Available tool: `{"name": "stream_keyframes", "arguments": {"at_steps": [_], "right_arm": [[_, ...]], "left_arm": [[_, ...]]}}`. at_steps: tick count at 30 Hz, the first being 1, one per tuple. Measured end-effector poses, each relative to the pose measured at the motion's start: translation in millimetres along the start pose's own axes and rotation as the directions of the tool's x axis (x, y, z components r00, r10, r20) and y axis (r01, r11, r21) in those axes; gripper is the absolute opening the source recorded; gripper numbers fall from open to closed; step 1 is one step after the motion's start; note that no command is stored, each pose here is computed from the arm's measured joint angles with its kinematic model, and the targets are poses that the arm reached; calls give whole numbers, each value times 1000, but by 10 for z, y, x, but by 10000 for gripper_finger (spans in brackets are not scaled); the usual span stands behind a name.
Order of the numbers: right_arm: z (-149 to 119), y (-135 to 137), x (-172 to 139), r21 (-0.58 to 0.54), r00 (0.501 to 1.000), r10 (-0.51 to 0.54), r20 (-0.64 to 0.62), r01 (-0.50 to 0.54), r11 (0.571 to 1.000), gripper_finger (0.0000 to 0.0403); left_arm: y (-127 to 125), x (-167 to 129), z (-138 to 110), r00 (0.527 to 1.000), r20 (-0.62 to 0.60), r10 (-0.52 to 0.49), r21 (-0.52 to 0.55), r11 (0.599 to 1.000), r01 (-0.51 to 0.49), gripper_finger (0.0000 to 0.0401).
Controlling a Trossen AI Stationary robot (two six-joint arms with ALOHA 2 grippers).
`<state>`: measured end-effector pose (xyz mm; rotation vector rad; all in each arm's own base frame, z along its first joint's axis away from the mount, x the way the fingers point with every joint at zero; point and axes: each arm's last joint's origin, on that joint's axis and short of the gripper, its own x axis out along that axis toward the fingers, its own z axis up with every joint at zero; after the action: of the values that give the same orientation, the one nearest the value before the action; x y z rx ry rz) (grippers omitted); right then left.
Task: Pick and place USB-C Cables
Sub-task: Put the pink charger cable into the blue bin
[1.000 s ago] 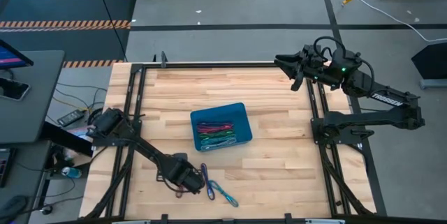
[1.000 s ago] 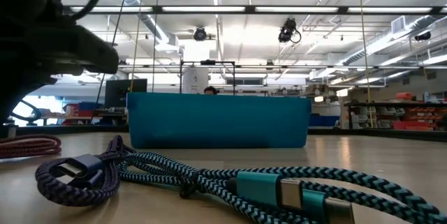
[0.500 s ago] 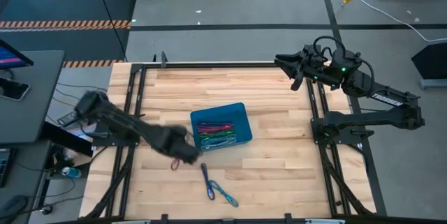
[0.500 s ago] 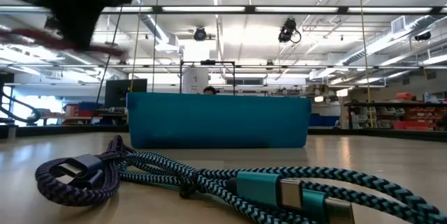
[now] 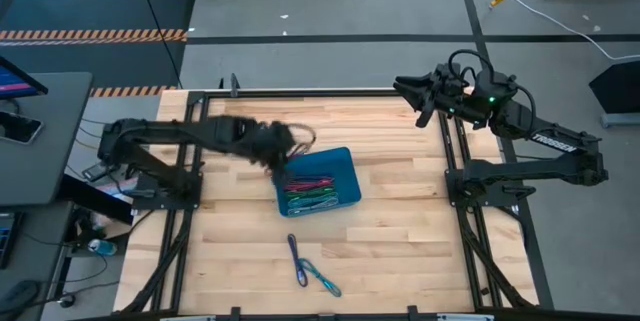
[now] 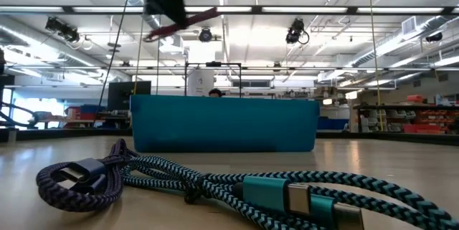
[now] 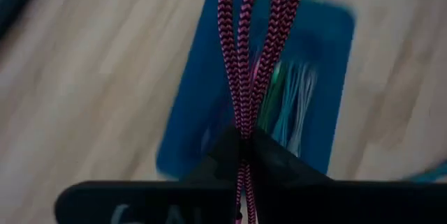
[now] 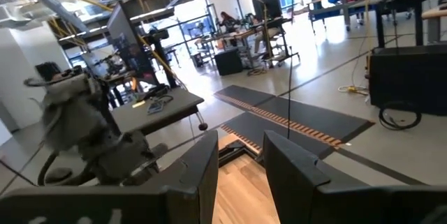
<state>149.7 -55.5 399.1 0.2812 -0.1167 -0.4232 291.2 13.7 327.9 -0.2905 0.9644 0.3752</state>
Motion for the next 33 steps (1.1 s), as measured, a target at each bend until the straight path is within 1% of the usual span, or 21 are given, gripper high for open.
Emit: {"name": "stream_keyframes", "arguments": {"at_steps": [2, 4, 9, 12, 19, 26, 33], "right_arm": [[-1, -4, 0, 1, 1000, -12, 2, 12, 1000, 119], [-3, -5, 0, 1, 1000, -13, 0, 13, 1000, 119], [-15, -9, 0, 2, 1000, -19, -12, 19, 1000, 119], [-38, -18, -1, 22, 999, -30, -35, 31, 999, 119], [-104, -50, 41, 34, 991, -103, -80, 106, 994, 119], [-179, -69, 143, 41, 983, -138, -123, 144, 989, 119], [-242, -78, 244, 34, 977, -149, -154, 156, 987, 119]], "left_arm": [[92, 37, 121, 998, 55, -43, 56, 998, 40, 17], [172, 103, 197, 995, 74, -59, 101, 994, 52, 17], [321, 324, 249, 998, 6, -61, 170, 984, 59, 17], [334, 498, 264, 995, -41, -92, 201, 975, 99, 17], [211, 935, 261, 975, -127, -180, 235, 950, 206, 17], [115, 1353, 163, 958, -233, -167, 275, 934, 229, 17], [-13, 1659, 18, 918, -341, -201, 287, 908, 305, 17]]}}
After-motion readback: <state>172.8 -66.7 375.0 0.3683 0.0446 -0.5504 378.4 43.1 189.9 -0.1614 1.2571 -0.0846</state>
